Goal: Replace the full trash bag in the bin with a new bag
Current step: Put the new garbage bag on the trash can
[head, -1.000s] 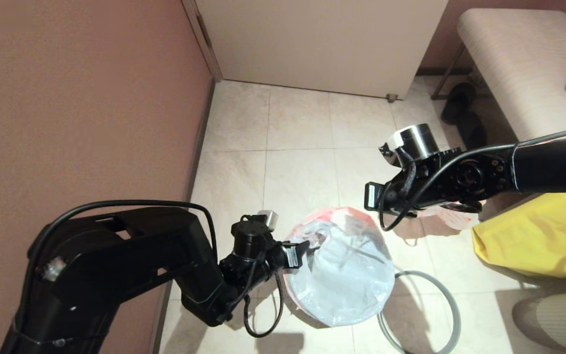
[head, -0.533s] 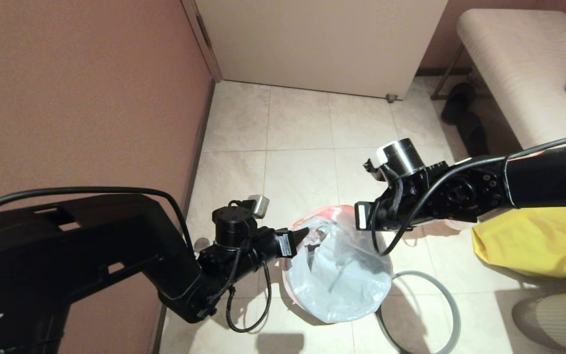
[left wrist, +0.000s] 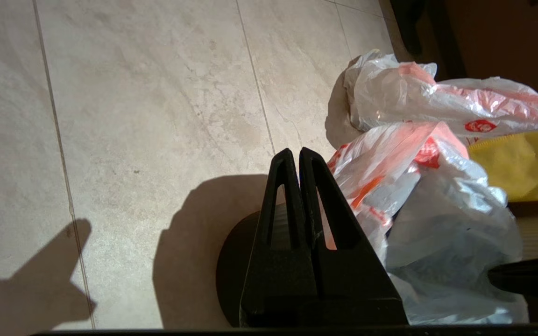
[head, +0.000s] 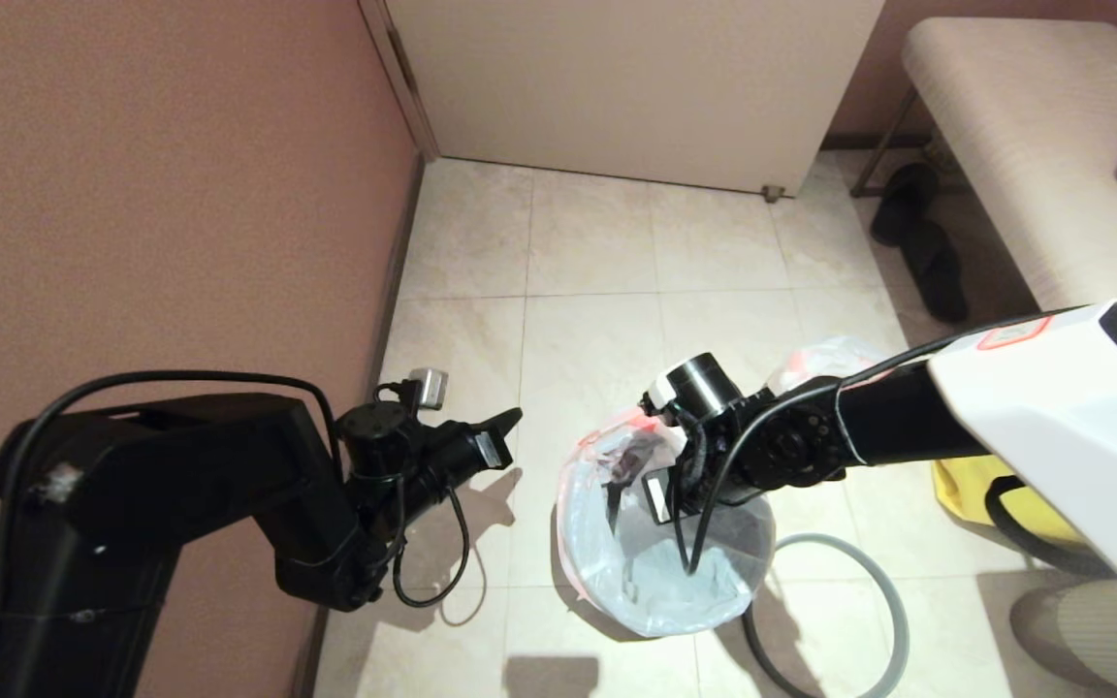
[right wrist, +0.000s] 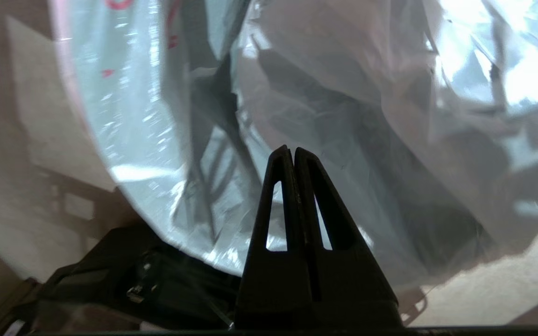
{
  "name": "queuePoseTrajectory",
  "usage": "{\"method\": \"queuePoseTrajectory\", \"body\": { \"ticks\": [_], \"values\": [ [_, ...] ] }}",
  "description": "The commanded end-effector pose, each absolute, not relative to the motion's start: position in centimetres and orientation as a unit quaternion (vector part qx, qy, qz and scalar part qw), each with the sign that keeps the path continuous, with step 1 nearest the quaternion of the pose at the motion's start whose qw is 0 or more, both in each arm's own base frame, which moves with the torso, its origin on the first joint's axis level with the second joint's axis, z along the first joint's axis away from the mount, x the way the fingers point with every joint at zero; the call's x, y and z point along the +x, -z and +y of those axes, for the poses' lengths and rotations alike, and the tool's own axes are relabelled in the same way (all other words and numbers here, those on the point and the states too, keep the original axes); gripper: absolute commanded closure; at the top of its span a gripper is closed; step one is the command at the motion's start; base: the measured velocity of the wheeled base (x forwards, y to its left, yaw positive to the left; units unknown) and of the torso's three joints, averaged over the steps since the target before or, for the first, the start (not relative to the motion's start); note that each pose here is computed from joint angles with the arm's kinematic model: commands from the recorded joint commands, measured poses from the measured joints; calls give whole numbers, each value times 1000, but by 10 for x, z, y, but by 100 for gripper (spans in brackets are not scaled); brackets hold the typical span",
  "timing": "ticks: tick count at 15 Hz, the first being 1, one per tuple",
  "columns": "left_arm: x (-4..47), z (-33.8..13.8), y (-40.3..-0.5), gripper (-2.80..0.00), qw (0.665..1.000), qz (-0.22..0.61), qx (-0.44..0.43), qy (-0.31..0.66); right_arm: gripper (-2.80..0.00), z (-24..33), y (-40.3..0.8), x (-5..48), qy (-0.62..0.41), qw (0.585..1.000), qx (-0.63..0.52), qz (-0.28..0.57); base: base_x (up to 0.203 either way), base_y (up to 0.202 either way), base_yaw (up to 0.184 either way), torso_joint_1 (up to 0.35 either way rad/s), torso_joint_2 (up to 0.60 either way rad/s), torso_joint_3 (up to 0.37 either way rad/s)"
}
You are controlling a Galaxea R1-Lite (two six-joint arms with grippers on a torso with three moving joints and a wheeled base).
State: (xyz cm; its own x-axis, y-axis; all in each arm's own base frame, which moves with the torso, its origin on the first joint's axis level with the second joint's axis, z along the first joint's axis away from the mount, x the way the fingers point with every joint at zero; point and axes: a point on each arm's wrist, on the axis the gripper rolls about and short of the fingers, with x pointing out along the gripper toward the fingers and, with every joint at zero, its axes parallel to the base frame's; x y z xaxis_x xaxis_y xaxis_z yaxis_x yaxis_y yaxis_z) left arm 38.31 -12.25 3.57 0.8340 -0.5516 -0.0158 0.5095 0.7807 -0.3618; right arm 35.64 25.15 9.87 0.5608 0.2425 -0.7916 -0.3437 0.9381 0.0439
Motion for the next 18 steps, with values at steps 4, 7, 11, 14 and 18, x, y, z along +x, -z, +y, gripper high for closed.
{"method": "queuePoseTrajectory", "body": {
  "ticks": [4, 7, 11, 14, 18],
  "values": [
    [388, -121, 7, 0, 939, 86, -175, 284, 0, 279, -20, 387, -149, 867, -100, 464, 0, 0, 0, 0, 0, 0],
    [390, -122, 13, 0, 938, 88, -174, 287, 0, 298, -24, 395, -160, 881, -100, 434, 0, 0, 0, 0, 0, 0],
    [391, -123, 14, 0, 938, 88, -172, 287, 0, 308, -13, 402, -176, 881, -131, 419, 0, 0, 0, 0, 0, 0],
    [391, -124, 15, 0, 938, 89, -172, 289, 0, 297, -6, 408, -126, 884, -183, 412, 0, 0, 0, 0, 0, 0],
    [391, -125, 15, 0, 938, 89, -171, 289, 0, 270, -17, 416, -66, 876, -224, 422, 0, 0, 0, 0, 0, 0]
  ]
}}
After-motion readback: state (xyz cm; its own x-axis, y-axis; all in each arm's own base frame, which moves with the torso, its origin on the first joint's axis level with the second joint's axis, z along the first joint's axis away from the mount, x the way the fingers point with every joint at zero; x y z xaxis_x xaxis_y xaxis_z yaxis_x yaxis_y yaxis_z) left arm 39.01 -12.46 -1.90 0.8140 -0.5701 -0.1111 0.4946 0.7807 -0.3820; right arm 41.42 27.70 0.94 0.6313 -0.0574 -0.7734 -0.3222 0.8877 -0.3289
